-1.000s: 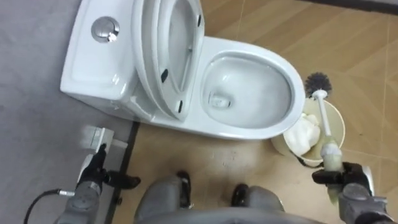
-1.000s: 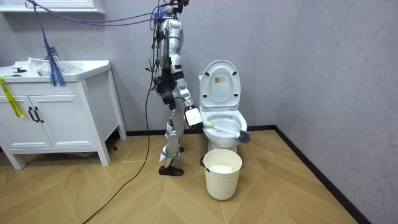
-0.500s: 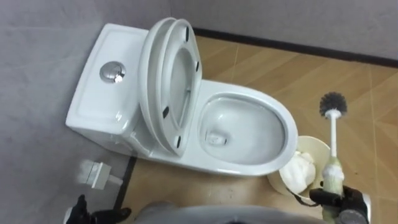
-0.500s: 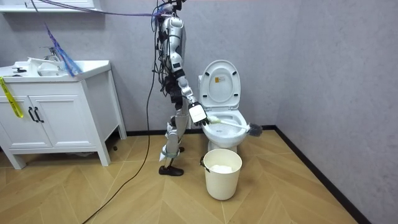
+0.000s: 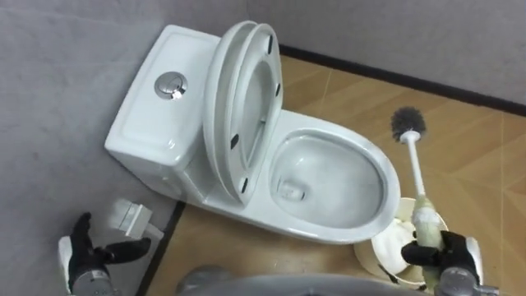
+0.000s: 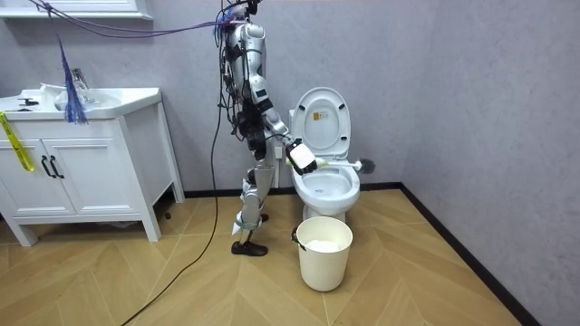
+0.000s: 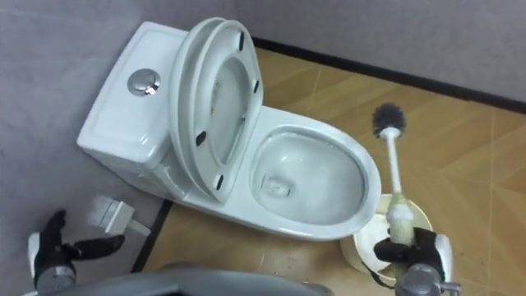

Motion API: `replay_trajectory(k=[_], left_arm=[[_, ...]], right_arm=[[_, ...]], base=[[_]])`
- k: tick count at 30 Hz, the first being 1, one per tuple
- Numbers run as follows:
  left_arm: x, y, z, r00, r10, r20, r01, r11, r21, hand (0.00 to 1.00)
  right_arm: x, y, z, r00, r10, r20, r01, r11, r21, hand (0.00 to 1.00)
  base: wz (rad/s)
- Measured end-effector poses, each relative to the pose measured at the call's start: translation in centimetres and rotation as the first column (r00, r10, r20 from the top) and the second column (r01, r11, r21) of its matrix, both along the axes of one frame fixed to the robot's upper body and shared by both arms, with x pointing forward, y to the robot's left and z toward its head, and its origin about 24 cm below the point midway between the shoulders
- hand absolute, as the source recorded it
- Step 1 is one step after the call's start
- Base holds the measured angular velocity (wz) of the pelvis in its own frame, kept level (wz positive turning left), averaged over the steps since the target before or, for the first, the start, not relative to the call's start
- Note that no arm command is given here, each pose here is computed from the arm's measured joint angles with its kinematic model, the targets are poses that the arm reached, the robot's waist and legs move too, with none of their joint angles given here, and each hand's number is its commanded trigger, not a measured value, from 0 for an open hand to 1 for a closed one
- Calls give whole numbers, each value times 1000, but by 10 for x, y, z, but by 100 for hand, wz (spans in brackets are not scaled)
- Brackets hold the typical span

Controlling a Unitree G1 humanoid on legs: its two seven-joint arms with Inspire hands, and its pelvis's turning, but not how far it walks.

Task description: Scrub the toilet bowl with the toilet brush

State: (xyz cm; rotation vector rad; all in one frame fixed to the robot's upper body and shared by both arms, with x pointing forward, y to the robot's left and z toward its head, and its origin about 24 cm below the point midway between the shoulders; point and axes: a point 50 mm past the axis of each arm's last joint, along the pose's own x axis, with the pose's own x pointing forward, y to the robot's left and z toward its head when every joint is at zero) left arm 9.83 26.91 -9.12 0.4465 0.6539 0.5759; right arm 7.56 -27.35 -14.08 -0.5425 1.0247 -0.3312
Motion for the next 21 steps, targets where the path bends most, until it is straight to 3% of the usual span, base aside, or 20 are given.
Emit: replay_trajectory(k=[6, 11, 17, 21], left_arm=[[36, -14, 41, 970, -152, 190, 120, 978, 169, 0], [67, -35, 87, 855, -317, 411, 181, 924, 335, 0], [89, -50, 111, 762, -424, 490, 214, 878, 428, 0], [92, -58, 112, 743, -462, 483, 246, 861, 445, 0]], right_arm=[[2, 9, -4, 978, 194, -74, -196, 981, -8, 100], [1, 16, -7, 931, 344, -122, -348, 938, -7, 100], [-3, 18, -10, 895, 407, -181, -412, 911, 11, 100], [-9, 18, -13, 868, 440, -228, -444, 895, 39, 100]], base=[[12], [3], [0], [0]])
